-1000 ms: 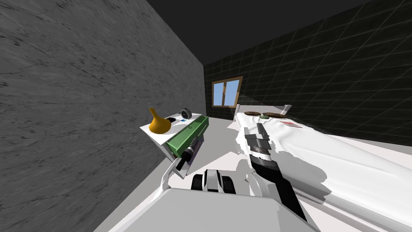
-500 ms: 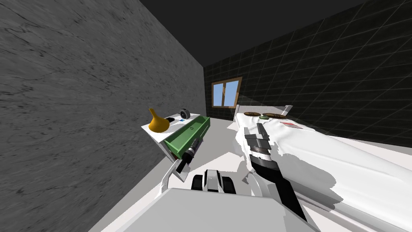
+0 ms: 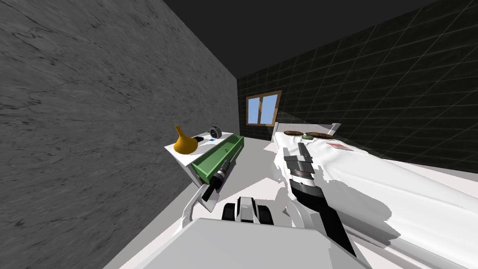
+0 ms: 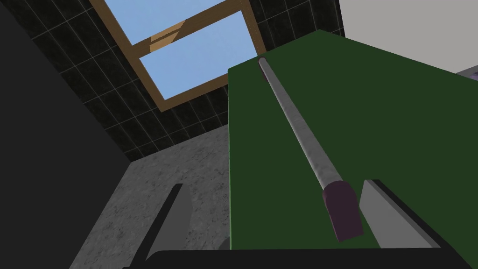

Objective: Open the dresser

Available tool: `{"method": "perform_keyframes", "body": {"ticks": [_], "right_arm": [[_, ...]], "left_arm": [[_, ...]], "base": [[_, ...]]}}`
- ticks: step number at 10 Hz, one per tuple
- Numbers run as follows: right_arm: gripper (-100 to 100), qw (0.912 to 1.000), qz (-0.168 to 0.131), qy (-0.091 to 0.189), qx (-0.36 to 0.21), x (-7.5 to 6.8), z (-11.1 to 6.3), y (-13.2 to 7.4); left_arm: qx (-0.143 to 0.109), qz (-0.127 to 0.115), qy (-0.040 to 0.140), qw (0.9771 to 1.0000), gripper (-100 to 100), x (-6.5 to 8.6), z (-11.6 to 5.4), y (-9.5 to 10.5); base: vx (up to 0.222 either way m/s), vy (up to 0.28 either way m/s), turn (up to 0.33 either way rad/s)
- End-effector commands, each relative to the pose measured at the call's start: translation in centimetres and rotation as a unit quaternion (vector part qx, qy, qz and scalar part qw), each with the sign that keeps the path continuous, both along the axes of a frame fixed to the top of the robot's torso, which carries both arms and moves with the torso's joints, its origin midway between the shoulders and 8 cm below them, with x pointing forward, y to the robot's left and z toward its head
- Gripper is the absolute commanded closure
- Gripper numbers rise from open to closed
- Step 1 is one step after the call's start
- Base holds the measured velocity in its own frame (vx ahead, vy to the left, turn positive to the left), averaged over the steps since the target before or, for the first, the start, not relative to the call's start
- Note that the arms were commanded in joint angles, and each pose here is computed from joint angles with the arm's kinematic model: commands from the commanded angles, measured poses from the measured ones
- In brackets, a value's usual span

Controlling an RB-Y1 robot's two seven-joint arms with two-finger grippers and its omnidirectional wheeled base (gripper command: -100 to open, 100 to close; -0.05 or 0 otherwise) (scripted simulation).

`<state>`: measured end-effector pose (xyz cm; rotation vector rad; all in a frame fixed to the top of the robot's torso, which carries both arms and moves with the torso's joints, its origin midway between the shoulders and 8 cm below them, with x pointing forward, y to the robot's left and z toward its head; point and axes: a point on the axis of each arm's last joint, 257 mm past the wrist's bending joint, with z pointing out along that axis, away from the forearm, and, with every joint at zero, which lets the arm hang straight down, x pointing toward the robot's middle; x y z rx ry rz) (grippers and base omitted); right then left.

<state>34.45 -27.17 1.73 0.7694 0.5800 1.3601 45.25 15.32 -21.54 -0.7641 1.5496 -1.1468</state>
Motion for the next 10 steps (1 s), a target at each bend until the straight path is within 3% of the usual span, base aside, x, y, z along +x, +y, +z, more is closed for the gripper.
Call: {"method": "perform_keyframes", "body": {"ticks": [1, 4, 5, 6, 10], "right_arm": [[0, 1.0, 0.0, 0.0, 0.0, 0.0, 0.0, 0.0], [0, 1.0, 0.0, 0.0, 0.0, 0.0, 0.0, 0.0], [0, 1.0, 0.0, 0.0, 0.0, 0.0, 0.0, 0.0], [0, 1.0, 0.0, 0.0, 0.0, 0.0, 0.0, 0.0], [0, 1.0, 0.0, 0.0, 0.0, 0.0, 0.0, 0.0]], "left_arm": [[-0.002, -0.001, 0.0, 1.0, -100, -0.6, 1.5, -0.3], [-0.003, -0.003, -0.001, 1.0, -100, -1.1, 2.6, -0.5], [0.0, 0.001, 0.015, 0.9999, -100, -1.3, 1.0, -0.2], [0.0, 0.002, 0.018, 0.9998, 0, -1.4, 0.8, -0.2], [0.001, 0.003, 0.026, 0.9996, 0, -1.6, 0.1, -0.2]], "base": [[0.018, -0.006, 0.003], [0.014, 0.002, 0.004], [0.014, 0.005, -0.002], [0.009, 0.0, -0.01], [0.003, -0.003, -0.008]]}}
